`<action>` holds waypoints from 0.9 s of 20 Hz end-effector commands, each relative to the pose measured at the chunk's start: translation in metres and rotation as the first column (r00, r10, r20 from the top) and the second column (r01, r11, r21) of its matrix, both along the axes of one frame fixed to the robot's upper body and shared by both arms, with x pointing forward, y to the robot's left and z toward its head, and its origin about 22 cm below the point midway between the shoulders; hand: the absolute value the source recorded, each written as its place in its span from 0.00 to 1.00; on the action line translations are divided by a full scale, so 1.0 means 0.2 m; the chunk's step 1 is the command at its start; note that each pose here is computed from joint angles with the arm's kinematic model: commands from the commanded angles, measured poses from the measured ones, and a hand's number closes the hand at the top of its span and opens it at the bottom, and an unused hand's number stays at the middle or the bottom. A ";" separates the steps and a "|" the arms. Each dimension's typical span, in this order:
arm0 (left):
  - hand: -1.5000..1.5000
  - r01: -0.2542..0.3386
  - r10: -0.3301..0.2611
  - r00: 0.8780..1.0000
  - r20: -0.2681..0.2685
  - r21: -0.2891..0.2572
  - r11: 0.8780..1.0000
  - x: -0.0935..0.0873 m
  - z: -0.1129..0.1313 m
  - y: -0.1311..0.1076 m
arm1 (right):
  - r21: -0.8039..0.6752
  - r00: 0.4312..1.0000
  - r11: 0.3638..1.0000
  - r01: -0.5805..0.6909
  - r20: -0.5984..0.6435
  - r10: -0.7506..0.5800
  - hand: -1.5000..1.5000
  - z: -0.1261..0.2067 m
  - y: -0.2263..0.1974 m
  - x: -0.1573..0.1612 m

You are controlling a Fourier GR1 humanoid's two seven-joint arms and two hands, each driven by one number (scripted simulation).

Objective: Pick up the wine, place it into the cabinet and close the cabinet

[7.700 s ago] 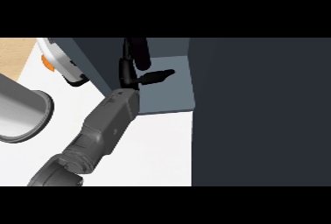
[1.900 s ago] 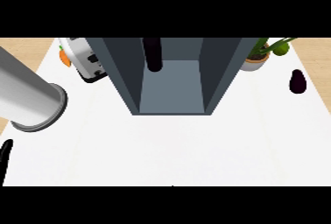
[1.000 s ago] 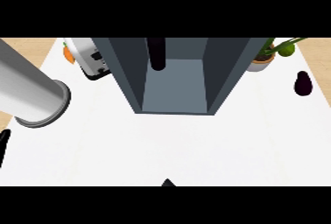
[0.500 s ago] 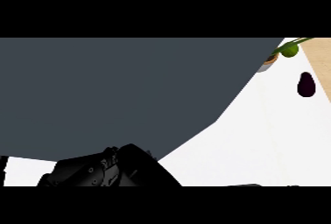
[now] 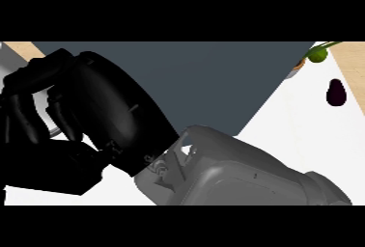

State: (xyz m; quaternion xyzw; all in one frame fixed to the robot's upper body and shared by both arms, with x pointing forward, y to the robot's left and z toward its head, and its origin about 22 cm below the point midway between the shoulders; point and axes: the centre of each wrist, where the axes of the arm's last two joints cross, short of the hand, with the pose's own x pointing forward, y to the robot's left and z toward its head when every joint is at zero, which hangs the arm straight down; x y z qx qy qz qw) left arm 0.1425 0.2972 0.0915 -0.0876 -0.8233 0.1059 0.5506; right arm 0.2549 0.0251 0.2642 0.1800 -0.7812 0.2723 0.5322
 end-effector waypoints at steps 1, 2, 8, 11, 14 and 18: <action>0.00 -0.010 0.010 1.000 0.009 0.016 1.000 -0.01 0.06 0.01 | -0.002 0.996 0.996 0.092 0.017 -0.092 1.00 0.07 -0.03 0.20; 0.00 -0.011 0.011 1.000 0.018 0.005 1.000 0.03 -0.04 0.00 | -0.025 0.996 0.996 0.091 0.006 -0.091 1.00 0.04 0.00 0.27; 0.00 -0.018 0.018 1.000 0.003 0.020 1.000 0.07 -0.01 0.02 | -0.017 0.994 0.994 0.104 -0.039 -0.104 1.00 -0.02 -0.07 0.51; 0.00 -0.009 0.009 1.000 0.003 0.001 1.000 0.02 -0.01 0.01 | -0.031 0.991 0.991 0.129 -0.025 -0.130 1.00 -0.05 -0.18 0.58; 0.00 0.019 -0.019 1.000 -0.003 0.017 1.000 0.01 -0.02 -0.01 | -0.031 0.991 0.991 0.133 -0.030 -0.134 1.00 -0.12 -0.14 0.58; 0.00 -0.012 0.012 1.000 0.012 0.018 1.000 0.09 0.01 0.01 | -0.052 0.986 0.986 0.161 0.046 -0.159 1.00 -0.09 -0.22 0.64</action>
